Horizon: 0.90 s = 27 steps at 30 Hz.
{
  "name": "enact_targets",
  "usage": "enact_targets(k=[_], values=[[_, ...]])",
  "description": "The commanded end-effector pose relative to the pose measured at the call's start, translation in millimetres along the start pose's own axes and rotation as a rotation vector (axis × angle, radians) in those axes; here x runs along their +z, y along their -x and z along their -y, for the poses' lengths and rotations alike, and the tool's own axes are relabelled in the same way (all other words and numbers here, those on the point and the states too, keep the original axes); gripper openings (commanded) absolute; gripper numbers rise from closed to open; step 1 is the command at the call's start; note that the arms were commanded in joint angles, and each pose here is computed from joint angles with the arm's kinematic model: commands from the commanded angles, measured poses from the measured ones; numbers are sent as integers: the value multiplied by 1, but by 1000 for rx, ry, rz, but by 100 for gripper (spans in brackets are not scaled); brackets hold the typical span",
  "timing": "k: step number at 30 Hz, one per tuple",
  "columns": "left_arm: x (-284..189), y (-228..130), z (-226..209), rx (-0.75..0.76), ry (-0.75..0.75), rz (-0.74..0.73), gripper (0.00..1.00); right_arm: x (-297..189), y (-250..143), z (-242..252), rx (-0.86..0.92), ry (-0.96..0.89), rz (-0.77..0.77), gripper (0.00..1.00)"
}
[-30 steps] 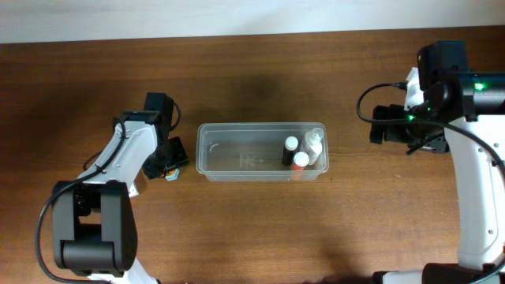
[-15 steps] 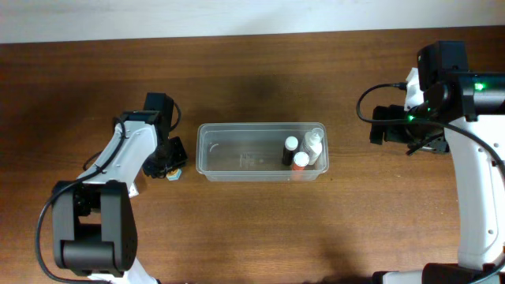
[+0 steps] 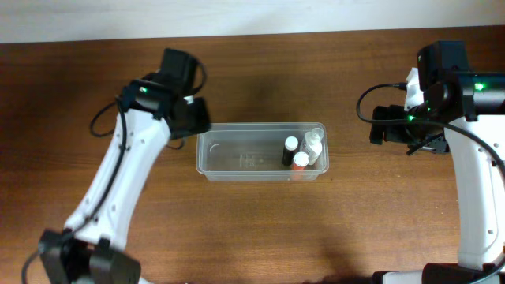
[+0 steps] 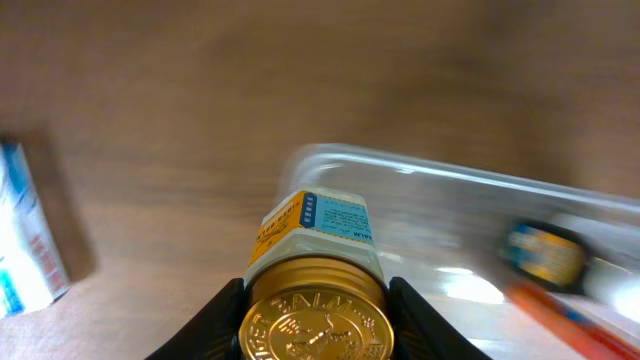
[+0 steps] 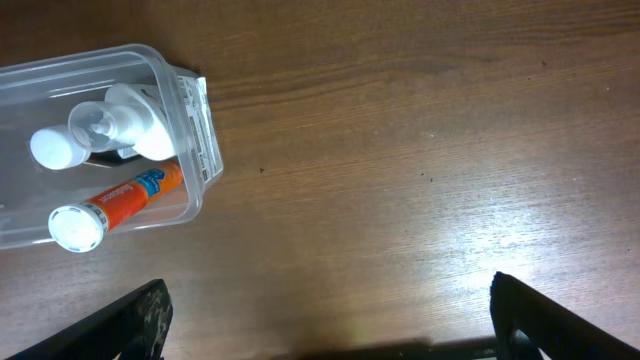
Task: Pack container
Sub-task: 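Lower the gold-lidded jar into the container and release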
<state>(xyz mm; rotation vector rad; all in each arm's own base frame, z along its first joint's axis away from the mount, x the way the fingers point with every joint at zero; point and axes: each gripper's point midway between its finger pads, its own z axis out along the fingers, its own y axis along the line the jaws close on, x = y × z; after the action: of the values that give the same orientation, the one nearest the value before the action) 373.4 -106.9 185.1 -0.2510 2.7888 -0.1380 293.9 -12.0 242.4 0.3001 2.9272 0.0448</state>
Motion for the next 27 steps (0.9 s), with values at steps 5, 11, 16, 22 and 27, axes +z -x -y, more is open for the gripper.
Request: enact_targets(k=[5, 11, 16, 22, 27], values=[[-19, -43, 91, 247, -113, 5, 13, 1, 0, 1, 2, 5, -4, 94], [23, -79, 124, 357, -81, -99, 12, 1, 0, 1, 2, 4, -4, 94], [69, -95, 129, 385, -28, -180, 11, 1, 0, 1, 2, 4, -4, 93], [118, -107, 128, 390, 20, -248, 11, 1, -1, 1, 2, 4, -7, 94], [135, -109, 134, 391, 7, -255, 11, 1, -1, 1, 2, 4, -7, 94]])
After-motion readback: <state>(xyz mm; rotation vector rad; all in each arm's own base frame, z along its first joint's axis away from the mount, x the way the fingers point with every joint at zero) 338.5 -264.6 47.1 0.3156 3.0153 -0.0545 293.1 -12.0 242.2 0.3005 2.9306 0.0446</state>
